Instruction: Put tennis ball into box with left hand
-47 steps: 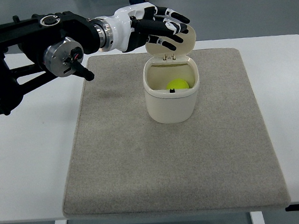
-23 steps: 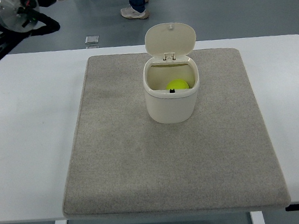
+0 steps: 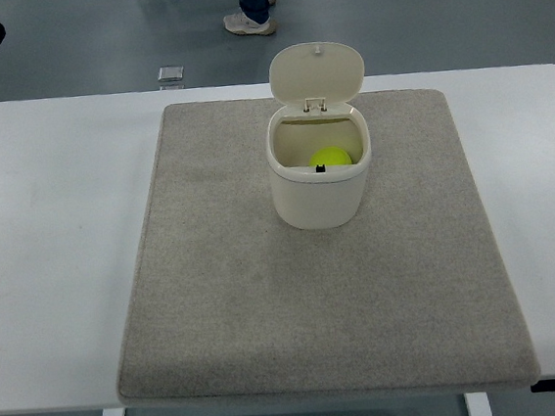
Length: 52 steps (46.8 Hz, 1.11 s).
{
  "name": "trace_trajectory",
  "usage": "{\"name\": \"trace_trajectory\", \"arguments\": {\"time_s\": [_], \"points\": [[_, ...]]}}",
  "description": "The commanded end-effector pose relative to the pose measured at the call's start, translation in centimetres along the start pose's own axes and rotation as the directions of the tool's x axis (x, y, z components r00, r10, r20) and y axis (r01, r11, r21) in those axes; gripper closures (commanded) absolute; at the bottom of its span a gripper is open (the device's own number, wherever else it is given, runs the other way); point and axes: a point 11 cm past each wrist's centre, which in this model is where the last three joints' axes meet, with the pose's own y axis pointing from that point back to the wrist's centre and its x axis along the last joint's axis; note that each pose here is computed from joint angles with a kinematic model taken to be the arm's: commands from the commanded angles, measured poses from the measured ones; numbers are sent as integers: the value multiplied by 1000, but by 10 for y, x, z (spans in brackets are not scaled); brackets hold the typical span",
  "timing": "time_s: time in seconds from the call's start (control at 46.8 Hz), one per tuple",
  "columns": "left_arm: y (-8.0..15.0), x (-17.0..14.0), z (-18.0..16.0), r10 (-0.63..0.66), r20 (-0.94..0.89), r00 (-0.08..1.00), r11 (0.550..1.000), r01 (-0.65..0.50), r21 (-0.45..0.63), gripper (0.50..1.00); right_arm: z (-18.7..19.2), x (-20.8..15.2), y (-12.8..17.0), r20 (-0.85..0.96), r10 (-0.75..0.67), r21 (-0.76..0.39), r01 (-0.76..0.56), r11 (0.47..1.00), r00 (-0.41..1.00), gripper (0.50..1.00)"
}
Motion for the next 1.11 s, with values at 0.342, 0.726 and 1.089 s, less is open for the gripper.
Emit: {"name": "trace_trajectory", "arguments": {"time_s": [0.342, 0.726, 1.089], "points": [[29, 78, -44, 168, -84, 982, 986, -167, 14, 1000, 0, 0, 0, 0, 1, 0, -1, 1000, 1000, 562], [6, 33, -149, 122, -172, 978, 987, -100, 129, 1000, 0, 0, 0, 0, 0, 0, 0, 1000, 1000, 562], [11, 52, -159, 205, -160, 966, 973, -183, 140, 774, 0, 0, 0, 0, 0, 0, 0, 1000, 1000, 562]]}}
